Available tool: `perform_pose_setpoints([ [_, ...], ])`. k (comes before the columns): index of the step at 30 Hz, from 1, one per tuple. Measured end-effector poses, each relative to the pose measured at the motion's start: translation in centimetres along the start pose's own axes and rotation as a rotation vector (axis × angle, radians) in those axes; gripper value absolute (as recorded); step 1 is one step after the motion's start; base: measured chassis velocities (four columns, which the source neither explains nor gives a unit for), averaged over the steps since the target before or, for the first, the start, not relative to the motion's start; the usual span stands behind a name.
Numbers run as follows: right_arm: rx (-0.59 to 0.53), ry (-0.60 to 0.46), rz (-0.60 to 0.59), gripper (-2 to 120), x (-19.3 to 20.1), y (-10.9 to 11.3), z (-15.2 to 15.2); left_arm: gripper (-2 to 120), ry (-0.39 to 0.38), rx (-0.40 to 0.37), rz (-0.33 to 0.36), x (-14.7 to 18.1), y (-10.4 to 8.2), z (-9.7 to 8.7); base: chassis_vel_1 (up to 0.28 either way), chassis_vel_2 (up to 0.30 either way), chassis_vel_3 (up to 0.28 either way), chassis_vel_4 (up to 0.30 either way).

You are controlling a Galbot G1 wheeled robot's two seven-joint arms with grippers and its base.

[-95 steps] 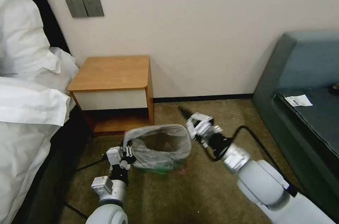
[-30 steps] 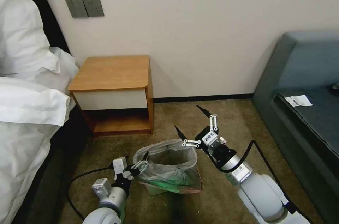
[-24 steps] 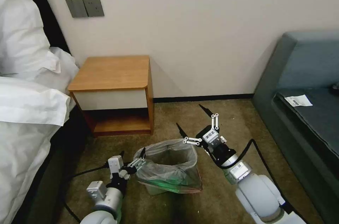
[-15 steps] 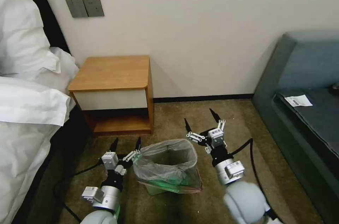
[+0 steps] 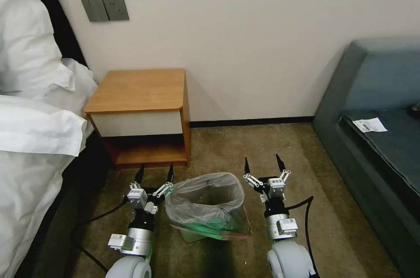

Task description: Pick up the garbage bag from the table and place it over the trash can.

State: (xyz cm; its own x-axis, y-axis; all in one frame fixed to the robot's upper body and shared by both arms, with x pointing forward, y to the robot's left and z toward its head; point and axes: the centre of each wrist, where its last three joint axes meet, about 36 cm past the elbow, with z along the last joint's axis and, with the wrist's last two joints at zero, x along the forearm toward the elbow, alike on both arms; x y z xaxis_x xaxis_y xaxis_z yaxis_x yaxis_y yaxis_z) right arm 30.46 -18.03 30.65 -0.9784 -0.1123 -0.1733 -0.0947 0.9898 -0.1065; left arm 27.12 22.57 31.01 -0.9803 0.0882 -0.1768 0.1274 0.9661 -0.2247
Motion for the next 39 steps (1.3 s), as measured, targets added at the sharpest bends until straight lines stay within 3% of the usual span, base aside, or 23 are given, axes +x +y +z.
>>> perform_pose_setpoints([
  [39,0.012,-0.006,-0.012,100,-0.03,-0.53,-0.28,97,0.012,-0.003,-0.011,0.01,0.00,-0.02,0.000,0.000,0.000,0.000],
])
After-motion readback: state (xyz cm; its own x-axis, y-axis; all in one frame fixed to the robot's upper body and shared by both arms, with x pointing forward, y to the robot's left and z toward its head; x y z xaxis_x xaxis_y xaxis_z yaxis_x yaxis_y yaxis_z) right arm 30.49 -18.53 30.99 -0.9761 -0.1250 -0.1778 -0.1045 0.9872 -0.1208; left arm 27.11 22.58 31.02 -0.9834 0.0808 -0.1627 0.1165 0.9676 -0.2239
